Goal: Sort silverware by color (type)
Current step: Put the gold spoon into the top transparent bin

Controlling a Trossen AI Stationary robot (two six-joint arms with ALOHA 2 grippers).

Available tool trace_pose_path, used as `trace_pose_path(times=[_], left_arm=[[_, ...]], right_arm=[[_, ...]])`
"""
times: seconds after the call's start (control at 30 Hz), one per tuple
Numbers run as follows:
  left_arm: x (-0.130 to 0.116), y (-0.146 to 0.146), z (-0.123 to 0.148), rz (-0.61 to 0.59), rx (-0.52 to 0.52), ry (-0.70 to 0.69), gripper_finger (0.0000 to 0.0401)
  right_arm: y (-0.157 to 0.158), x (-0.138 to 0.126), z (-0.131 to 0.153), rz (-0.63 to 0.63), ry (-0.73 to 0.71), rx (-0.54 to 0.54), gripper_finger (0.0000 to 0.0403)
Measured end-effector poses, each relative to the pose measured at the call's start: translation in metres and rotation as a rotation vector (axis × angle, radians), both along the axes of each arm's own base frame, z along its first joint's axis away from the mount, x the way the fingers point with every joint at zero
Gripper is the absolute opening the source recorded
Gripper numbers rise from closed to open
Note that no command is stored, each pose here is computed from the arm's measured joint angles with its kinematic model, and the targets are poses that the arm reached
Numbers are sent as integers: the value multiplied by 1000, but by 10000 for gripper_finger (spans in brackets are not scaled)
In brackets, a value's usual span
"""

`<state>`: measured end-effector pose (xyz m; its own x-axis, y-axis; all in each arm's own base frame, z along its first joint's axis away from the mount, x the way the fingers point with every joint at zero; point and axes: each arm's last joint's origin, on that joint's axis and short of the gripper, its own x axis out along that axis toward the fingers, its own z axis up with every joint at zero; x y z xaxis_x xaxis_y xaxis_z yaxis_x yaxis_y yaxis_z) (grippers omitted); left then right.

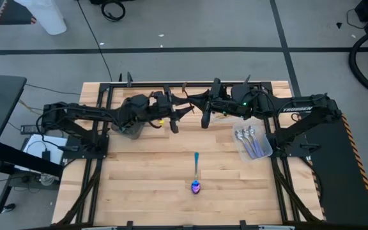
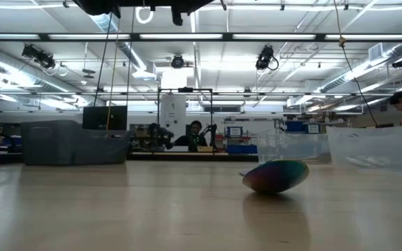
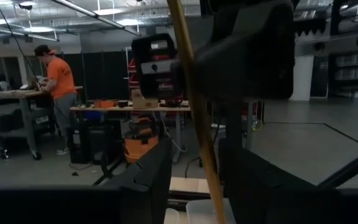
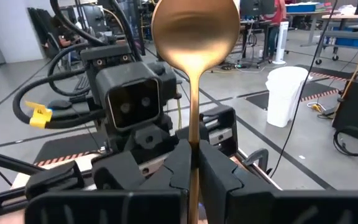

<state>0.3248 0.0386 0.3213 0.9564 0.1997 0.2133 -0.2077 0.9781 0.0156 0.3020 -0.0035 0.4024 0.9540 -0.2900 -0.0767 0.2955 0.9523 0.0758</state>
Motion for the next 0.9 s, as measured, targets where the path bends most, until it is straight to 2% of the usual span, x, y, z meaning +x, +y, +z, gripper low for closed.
trace_pose_path(times=[0.23,0.47,0.7,0.9], left_arm=[[0,0,-2,-3,-8,20,92],[1,0,-3,-14,-63,16,28],[1,0,-5,-18,-79,24,25],[2,0,-8,-22,-108,56,25]], right_arm=[[0,0,0,2,8,-19,24],[1,0,-1,22,33,-82,25],[3,0,-2,37,54,-104,25],[3,-1,-7,21,81,-44,44]])
